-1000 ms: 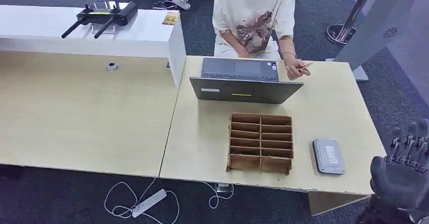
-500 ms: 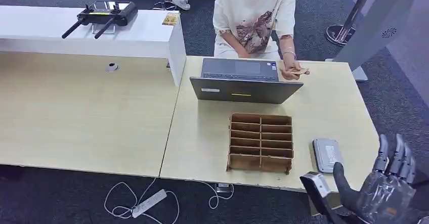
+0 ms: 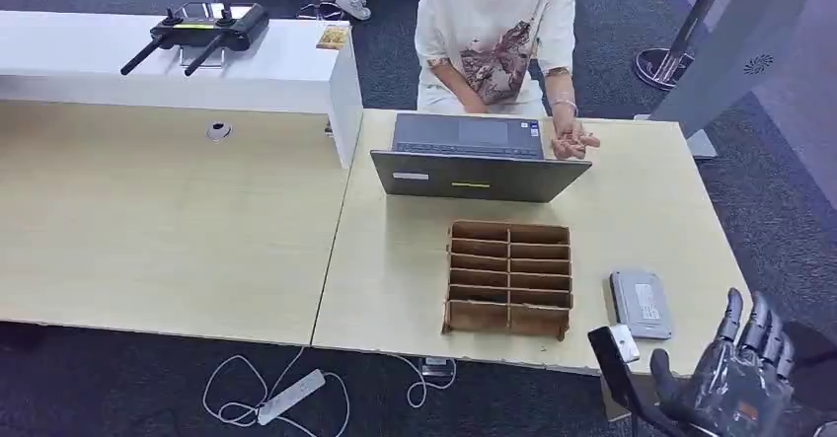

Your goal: Pass the card to the sensor for recognition and then transmit it.

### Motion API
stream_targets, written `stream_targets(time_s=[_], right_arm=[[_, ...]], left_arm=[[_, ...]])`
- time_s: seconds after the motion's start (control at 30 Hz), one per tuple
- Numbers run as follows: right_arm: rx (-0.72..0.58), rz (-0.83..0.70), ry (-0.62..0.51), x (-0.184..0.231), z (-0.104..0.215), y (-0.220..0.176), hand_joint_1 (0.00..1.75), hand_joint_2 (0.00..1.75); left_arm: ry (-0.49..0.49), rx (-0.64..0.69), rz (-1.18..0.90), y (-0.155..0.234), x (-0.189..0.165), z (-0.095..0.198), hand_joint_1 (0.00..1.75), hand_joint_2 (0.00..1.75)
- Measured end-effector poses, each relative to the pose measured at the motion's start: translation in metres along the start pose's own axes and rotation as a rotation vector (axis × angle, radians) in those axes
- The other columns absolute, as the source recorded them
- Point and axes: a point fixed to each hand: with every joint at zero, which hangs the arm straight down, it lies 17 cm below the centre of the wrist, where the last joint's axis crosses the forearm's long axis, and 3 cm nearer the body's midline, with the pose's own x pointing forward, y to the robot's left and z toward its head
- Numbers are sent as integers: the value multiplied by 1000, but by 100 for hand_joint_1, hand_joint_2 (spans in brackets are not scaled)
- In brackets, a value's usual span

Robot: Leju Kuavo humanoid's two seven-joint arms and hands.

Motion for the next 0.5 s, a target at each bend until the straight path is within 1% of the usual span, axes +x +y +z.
stream_targets(time_s=[0.07, 0.13, 0.23, 0.5], right_arm=[[32, -19, -55, 14, 2, 7, 0, 175], [99, -93, -136, 34, 6, 19, 0, 175], [154, -189, -229, 55, 12, 28, 0, 175], [170, -239, -381, 80, 21, 33, 0, 175]], left_arm=[[3, 2, 10, 2, 0, -1, 0, 175], [4, 5, 17, 5, 1, -1, 0, 175], [2, 4, 19, 8, 3, -2, 0, 175], [2, 19, 30, 19, 6, -5, 0, 175]])
